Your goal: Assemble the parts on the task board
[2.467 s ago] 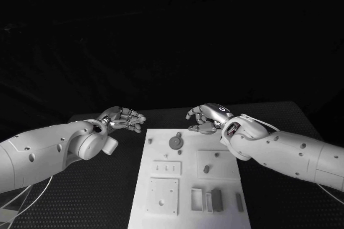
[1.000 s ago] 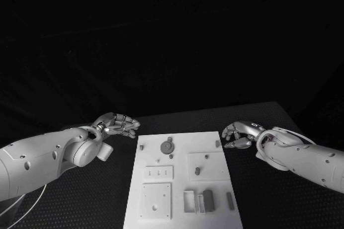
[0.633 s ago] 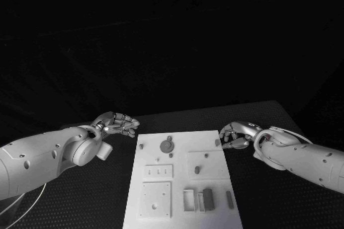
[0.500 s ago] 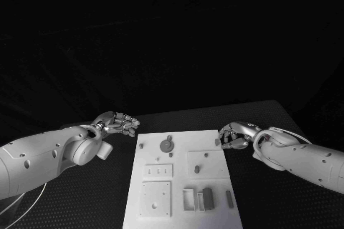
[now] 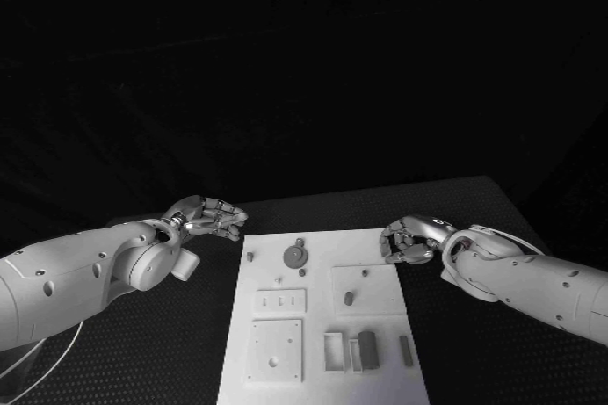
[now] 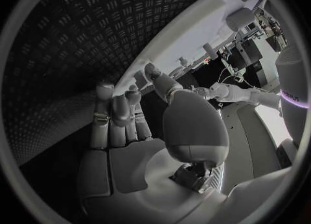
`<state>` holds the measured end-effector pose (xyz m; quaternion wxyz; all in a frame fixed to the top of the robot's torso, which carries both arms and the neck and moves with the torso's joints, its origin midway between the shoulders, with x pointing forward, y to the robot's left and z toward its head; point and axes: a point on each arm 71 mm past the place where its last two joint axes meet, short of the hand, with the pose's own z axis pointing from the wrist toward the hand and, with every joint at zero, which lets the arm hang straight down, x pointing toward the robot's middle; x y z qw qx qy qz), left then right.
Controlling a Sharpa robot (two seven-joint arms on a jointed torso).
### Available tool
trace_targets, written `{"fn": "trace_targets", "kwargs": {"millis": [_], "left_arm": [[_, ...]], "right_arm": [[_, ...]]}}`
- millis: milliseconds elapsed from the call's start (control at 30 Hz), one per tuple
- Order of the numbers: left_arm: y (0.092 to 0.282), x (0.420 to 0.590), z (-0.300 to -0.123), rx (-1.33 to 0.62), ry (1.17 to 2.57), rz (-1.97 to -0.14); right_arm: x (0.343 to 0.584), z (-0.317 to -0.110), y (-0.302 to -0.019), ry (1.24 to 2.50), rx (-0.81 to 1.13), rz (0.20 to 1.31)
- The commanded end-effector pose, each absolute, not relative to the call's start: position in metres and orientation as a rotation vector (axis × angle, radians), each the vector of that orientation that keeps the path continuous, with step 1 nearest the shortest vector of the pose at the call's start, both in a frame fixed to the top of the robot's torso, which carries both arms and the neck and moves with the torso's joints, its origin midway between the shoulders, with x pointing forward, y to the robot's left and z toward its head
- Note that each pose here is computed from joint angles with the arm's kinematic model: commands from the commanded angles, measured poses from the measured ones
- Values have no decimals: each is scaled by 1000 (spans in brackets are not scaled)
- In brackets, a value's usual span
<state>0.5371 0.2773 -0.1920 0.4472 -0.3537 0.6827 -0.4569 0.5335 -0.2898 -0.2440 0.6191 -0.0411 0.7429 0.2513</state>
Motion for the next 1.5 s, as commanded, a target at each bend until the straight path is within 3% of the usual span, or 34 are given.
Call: {"fn": "trace_targets", "kwargs": {"millis": [33,1500], "left_arm": [[275,537,-192,-866,1696,-1155],[277,536,-192,-869,1703,-1154]], "right_arm": [[533,-249,-288,1723,-79,585],[535,-255,-288,1706,-29,575]]}}
